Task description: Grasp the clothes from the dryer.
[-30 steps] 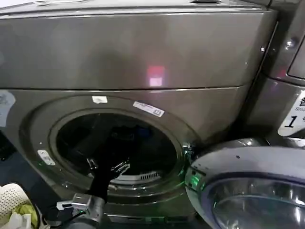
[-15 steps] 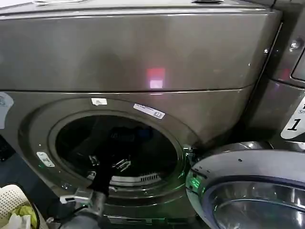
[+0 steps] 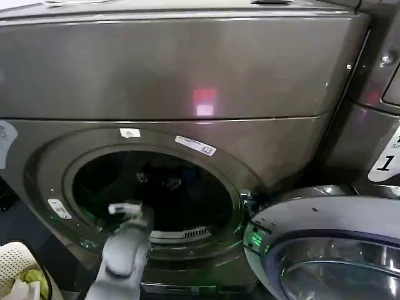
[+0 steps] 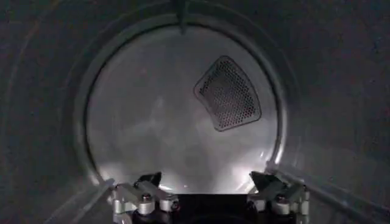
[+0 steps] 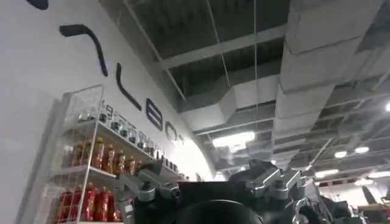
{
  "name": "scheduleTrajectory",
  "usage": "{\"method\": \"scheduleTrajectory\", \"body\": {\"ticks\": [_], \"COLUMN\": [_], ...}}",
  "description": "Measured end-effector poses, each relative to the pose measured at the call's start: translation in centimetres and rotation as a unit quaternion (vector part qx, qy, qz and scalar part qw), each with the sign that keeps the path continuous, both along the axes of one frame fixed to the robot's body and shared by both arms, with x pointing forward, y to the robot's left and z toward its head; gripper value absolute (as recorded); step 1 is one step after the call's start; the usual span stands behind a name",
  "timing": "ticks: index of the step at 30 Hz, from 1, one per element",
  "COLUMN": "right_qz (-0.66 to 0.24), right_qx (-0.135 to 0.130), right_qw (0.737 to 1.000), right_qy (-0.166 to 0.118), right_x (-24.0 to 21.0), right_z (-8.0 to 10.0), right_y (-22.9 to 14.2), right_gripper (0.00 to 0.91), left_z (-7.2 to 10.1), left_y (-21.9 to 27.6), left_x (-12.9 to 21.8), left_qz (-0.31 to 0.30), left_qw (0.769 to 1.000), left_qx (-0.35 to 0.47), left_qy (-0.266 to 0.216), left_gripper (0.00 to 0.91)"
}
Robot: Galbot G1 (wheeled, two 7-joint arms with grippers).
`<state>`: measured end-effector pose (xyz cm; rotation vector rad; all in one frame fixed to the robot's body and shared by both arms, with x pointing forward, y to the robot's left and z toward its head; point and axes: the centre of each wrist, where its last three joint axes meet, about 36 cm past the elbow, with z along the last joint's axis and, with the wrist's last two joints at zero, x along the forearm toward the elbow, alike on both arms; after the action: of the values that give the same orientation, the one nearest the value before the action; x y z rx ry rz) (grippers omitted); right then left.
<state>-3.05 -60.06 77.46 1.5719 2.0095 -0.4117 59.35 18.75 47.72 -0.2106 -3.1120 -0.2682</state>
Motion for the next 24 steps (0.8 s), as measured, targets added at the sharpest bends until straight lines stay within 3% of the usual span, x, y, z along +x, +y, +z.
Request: {"method": "scheduleTrajectory", "body": {"ticks": [9,15,19,24], "right_qz": [0.005,0.008,0.008,0.007], "right_qx": [0.005,0.008,0.009,0.01], "right_qw": [1.0,1.0,1.0,1.0], "right_qy": [-0.004,-0.006,-0.006,-0.007], "right_x": [0.3,0.6,0.6,0.4], "right_z": [-0.2,-0.5,-0.5,-0.6], "right_y": [-0.6,-0.9,-1.0,-1.0], "right_gripper": [0.907,0.907,0.907,0.907], "left_z": [0.4,0.9,1.3,1.9], "left_y": [0.5,0.2,0.5,-0.4], "left_x": [7.4,11.3,13.6,15.6], "left_qz": [-0.022,-0.106,-0.175,-0.259], "left_qw": [0.998,0.988,0.97,0.928], "left_qx": [0.056,0.107,0.155,0.245], "left_qy": [0.019,0.039,0.064,0.107], "left_gripper": [0.907,0.907,0.907,0.907]}}
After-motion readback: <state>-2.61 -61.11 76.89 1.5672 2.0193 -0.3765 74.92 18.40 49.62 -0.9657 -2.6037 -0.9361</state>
